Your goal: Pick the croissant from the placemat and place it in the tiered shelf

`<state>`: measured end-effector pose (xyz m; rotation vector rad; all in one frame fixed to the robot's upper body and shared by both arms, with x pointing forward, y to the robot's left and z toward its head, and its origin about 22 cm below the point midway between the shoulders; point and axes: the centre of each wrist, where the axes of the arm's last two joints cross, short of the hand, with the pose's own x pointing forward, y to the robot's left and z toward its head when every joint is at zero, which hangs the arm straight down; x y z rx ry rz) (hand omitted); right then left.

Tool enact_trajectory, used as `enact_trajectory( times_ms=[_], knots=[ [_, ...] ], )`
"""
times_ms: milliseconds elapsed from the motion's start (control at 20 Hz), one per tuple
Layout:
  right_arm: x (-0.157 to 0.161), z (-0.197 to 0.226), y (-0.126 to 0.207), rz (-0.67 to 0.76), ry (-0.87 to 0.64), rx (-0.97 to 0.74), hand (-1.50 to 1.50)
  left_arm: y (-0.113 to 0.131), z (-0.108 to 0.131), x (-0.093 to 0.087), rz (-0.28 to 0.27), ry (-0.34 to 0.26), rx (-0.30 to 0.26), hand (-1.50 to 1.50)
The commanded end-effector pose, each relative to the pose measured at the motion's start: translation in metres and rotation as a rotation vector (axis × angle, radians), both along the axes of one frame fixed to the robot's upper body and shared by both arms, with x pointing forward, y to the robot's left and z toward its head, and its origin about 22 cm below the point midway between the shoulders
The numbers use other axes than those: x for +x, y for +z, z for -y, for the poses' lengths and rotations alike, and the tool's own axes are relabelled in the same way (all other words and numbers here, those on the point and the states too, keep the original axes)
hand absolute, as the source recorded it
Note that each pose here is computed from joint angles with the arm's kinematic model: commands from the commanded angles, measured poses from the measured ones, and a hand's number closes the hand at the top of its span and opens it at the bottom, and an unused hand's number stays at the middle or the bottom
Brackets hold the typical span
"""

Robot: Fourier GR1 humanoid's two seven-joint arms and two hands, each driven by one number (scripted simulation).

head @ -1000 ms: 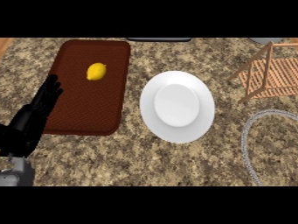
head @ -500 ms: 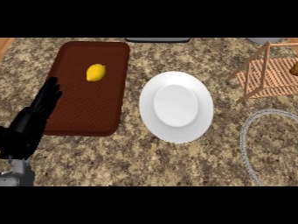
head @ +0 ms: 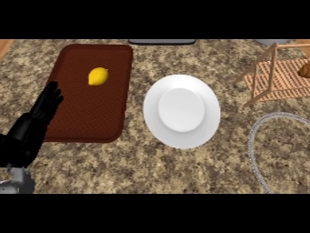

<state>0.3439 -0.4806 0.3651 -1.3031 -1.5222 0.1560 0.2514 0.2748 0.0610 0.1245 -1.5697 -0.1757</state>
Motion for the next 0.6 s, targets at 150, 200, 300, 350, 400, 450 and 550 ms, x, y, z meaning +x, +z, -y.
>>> enact_trajectory(
  times_ms=[150,200,300,350,400,450,550],
  knots=[
    [-0.068,0.065,0.037,0.124,-0.018,0.426,-1.50,-0.010,-0.006,-0.002,-0.023,0.016,0.010,0.00],
    [-0.083,0.076,0.039,0.107,-0.015,0.447,-1.50,-0.003,-0.012,0.000,-0.009,0.025,0.003,0.00],
    [-0.102,0.095,0.031,0.105,-0.031,0.499,-1.50,0.003,-0.005,0.004,-0.002,0.009,-0.001,0.00],
    [-0.126,0.109,0.036,0.123,-0.034,0.506,-1.50,0.004,-0.003,-0.001,-0.002,0.027,0.005,0.00],
    [-0.127,0.116,0.026,0.110,-0.028,0.532,-1.50,-0.003,-0.012,0.001,-0.003,0.002,-0.002,0.00],
    [-0.137,0.121,0.026,0.111,-0.033,0.531,-1.50,-0.005,-0.015,-0.005,0.001,0.012,-0.001,0.00],
    [-0.151,0.137,0.004,0.136,0.001,0.549,-1.50,-0.004,0.008,0.000,0.004,0.014,-0.004,0.00]
  ],
)
